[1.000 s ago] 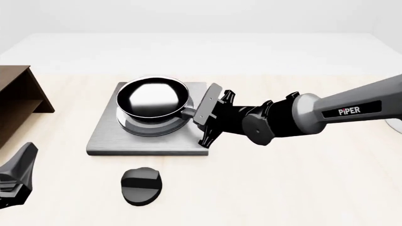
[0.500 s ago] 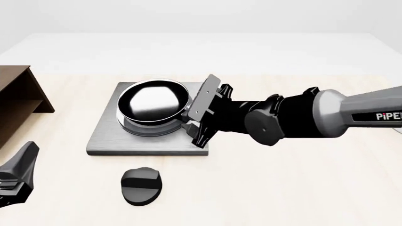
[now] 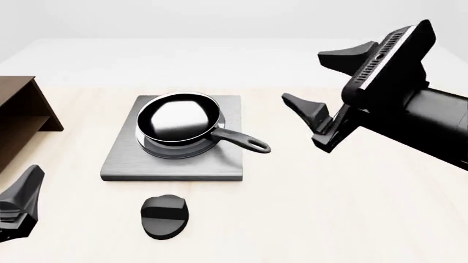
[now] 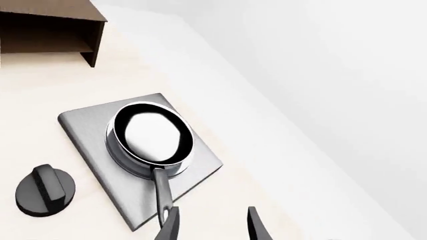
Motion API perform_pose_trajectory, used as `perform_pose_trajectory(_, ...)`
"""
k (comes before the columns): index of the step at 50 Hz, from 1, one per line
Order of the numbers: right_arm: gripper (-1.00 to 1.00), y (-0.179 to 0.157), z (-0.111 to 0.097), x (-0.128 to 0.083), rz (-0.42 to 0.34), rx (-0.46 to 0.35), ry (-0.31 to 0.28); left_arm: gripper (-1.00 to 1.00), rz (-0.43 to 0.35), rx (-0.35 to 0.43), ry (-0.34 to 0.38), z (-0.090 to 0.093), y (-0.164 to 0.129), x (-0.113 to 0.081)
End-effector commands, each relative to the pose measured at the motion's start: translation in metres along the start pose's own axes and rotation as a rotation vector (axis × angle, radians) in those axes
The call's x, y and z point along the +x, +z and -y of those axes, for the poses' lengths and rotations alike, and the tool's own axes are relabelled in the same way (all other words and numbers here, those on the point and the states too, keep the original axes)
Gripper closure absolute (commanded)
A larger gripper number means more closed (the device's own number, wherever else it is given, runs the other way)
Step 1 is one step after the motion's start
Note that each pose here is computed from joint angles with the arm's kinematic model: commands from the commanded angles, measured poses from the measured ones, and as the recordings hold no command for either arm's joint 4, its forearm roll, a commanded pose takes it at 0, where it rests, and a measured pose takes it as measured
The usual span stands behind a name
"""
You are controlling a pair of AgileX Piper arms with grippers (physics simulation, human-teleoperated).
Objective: Turn on the stove and put the frying pan on it.
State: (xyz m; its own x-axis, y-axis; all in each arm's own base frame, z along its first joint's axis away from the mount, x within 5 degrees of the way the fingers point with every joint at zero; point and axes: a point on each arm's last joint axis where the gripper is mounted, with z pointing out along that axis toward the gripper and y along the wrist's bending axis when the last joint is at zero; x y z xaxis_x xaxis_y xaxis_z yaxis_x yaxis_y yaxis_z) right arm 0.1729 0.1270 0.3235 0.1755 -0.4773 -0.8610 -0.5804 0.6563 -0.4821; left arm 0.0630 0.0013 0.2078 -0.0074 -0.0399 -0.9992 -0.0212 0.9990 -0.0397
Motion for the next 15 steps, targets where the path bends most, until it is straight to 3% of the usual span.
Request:
perform_pose_trajectory(1,-1.0,-0.105,-0.002,0.03,0.129,0.192,0.152,-1.0,0.005,-0.005,0.007,0.0,-0.002,0.0)
perform_pose_trajectory(2,-1.0,-0.11,-0.003,0.034,0.131,0.211,0.159,-1.0,0.005,-0.005,0.006,0.0,-0.001,0.0)
perform_pose_trajectory(4,-1.0,-0.12,-0.004,0.044,0.119,0.263,0.233,-1.0,0.006,-0.006,0.008,0.0,-0.001,-0.001)
perform_pose_trajectory(6,-1.0,-0.131,-0.01,0.06,0.118,0.332,0.258,-1.0,0.006,-0.006,0.01,0.0,-0.001,-0.001)
perform_pose_trajectory(10,-1.0,-0.143,-0.017,0.073,0.112,0.394,0.315,-1.0,0.007,-0.006,0.012,0.0,0.0,-0.001)
perform_pose_trajectory(11,-1.0,-0.143,-0.021,0.085,0.093,0.433,0.369,-1.0,0.008,-0.007,0.013,0.0,-0.001,-0.001)
perform_pose_trajectory(15,-1.0,-0.142,-0.03,0.107,0.071,0.486,0.346,-1.0,0.007,-0.01,0.015,-0.001,-0.001,-0.001)
